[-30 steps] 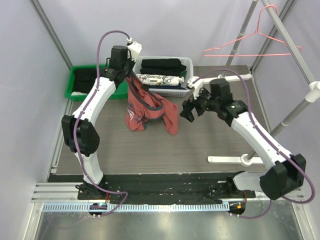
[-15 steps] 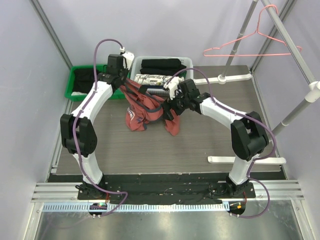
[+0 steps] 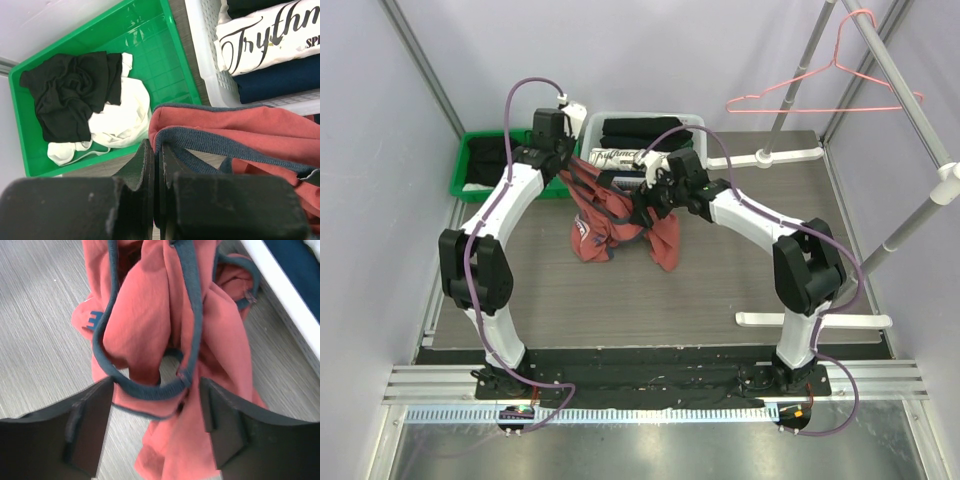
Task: Place the tank top on the hanger
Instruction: Adjust the hanger at the center of the board.
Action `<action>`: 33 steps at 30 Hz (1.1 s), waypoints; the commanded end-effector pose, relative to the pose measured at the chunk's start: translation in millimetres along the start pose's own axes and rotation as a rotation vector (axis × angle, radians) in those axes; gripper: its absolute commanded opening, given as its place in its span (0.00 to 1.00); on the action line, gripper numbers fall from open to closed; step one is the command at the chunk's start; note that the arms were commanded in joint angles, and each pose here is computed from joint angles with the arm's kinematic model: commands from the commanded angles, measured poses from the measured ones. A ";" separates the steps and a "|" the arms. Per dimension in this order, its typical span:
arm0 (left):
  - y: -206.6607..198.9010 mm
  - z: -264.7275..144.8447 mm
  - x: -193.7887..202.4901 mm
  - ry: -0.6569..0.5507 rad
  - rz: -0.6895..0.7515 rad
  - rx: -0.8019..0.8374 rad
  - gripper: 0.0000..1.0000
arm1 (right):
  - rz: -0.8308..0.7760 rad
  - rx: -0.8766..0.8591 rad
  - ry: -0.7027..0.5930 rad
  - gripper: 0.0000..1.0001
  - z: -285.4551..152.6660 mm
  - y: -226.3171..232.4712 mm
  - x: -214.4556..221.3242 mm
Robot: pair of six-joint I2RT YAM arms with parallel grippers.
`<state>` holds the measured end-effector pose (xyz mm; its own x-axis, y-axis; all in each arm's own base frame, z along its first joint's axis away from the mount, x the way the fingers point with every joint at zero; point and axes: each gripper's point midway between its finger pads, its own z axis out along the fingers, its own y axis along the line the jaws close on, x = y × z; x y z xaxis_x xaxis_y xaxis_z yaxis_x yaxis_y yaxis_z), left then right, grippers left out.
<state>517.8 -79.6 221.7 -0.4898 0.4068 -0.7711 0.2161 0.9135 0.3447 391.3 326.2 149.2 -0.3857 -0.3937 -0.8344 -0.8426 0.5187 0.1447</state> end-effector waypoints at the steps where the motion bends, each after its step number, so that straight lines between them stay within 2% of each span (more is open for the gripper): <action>1: 15.7 -22.4 -28.8 -0.106 -0.042 -0.027 0.00 | -0.025 -0.017 -0.037 0.70 8.4 1.8 -18.4; 4: 17.2 -23.9 -29.6 -0.111 -0.040 -0.030 0.00 | -0.032 -0.024 -0.039 0.56 7.5 2.9 -21.8; 5: 19.2 -24.4 -29.1 -0.110 -0.040 -0.034 0.00 | -0.035 -0.025 -0.042 0.44 6.4 3.4 -23.4; 7: 22.5 -26.3 -32.2 -0.118 -0.046 -0.041 0.00 | -0.046 -0.022 -0.041 0.31 0.4 5.0 -25.6; 8: 24.1 -28.0 -32.6 -0.117 -0.046 -0.044 0.00 | -0.061 -0.018 -0.046 0.17 -3.2 5.3 -28.9; 11: 31.2 -35.7 -42.1 -0.136 -0.057 -0.061 0.00 | -0.115 0.016 -0.055 0.01 -21.0 5.9 -43.4; 16: 41.6 -63.6 -75.0 -0.213 -0.070 -0.054 0.00 | -0.248 0.099 -0.012 0.01 -57.2 11.6 -70.2; 19: 50.2 -94.9 -103.3 -0.289 -0.089 -0.041 0.00 | -0.379 0.145 0.005 0.01 -82.7 23.4 -91.4; 20: 56.8 -116.0 -121.3 -0.347 -0.098 -0.036 0.00 | -0.418 0.187 0.001 0.01 -95.9 24.1 -101.2; 23: 58.3 -146.3 -140.6 -0.419 -0.112 -0.002 0.00 | -0.522 0.265 0.002 0.01 -123.1 31.2 -124.6; 27: 65.5 -218.7 -173.2 -0.586 -0.122 0.032 0.00 | -0.597 0.338 -0.053 0.01 -166.5 48.5 -163.7; 33: 62.7 -298.3 -196.5 -0.702 -0.140 0.125 0.00 | -0.657 0.424 -0.204 0.01 -239.7 76.9 -219.1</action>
<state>418.8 -91.4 506.5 0.0302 0.2252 -0.9738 0.2263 0.9474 0.2262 337.9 307.2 412.4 0.1963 -0.6006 -0.7750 -0.7384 0.4295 -0.5199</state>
